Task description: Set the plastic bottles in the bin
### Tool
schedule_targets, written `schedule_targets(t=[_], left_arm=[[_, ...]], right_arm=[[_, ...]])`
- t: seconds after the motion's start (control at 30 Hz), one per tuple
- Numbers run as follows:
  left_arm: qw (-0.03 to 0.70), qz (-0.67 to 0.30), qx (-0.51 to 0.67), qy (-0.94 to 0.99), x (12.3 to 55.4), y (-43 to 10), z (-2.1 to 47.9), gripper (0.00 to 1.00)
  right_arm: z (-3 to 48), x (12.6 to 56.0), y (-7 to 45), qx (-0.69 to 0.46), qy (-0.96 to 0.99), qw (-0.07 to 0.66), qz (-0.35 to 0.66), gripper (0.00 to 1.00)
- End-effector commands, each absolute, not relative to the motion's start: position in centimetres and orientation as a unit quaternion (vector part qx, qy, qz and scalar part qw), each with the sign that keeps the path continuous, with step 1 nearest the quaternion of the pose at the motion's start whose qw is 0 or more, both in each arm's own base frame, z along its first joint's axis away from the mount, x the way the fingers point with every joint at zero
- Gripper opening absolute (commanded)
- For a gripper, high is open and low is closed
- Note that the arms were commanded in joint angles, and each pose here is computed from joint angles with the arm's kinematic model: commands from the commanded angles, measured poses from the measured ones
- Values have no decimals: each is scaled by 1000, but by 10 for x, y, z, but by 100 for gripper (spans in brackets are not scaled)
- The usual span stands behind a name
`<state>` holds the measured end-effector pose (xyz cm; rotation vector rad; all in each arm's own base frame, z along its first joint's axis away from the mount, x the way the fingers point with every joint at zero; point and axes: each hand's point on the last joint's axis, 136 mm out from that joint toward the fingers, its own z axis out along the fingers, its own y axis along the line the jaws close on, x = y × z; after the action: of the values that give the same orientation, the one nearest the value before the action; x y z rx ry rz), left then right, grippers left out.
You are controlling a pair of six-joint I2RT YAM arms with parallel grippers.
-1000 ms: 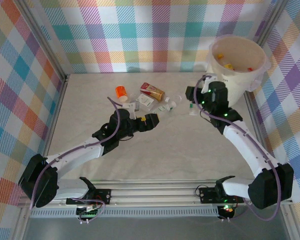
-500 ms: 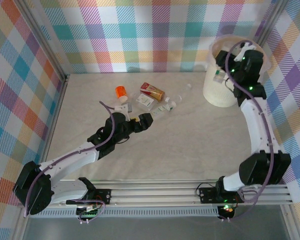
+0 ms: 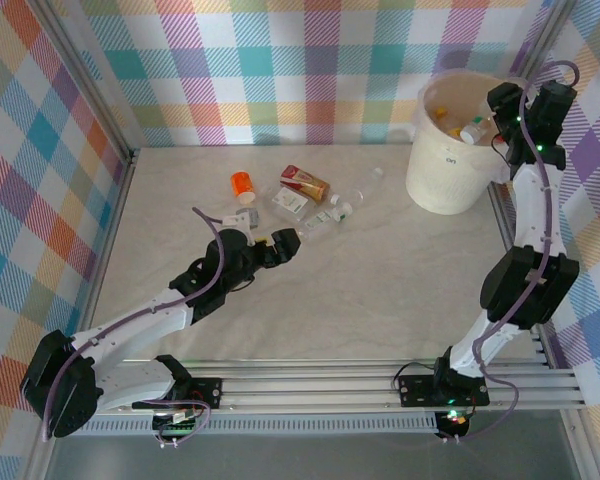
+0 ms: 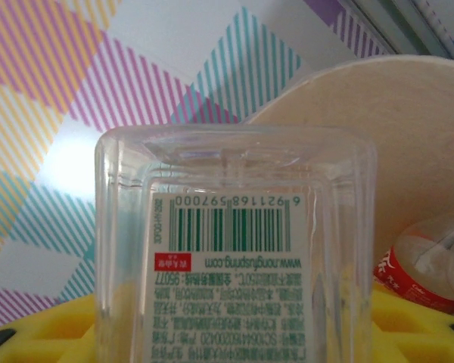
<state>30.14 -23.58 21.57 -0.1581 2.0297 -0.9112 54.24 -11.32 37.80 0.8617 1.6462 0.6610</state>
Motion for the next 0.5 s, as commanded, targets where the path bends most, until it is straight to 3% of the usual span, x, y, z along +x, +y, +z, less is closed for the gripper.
schedule_targets(t=[0.0,0.3,0.47], left_arm=[[444,-356,-69,819,300,-230,213,100],[437,-352,-67,825,303,-235,207,100],[433,-351,-65,828,306,-238,204,100]], right_arm=[[389,561,-118,407,647,550,337,44],[362,594,-135,503,579,533,357,51],[360,604,-133,534,576,527,326,66]])
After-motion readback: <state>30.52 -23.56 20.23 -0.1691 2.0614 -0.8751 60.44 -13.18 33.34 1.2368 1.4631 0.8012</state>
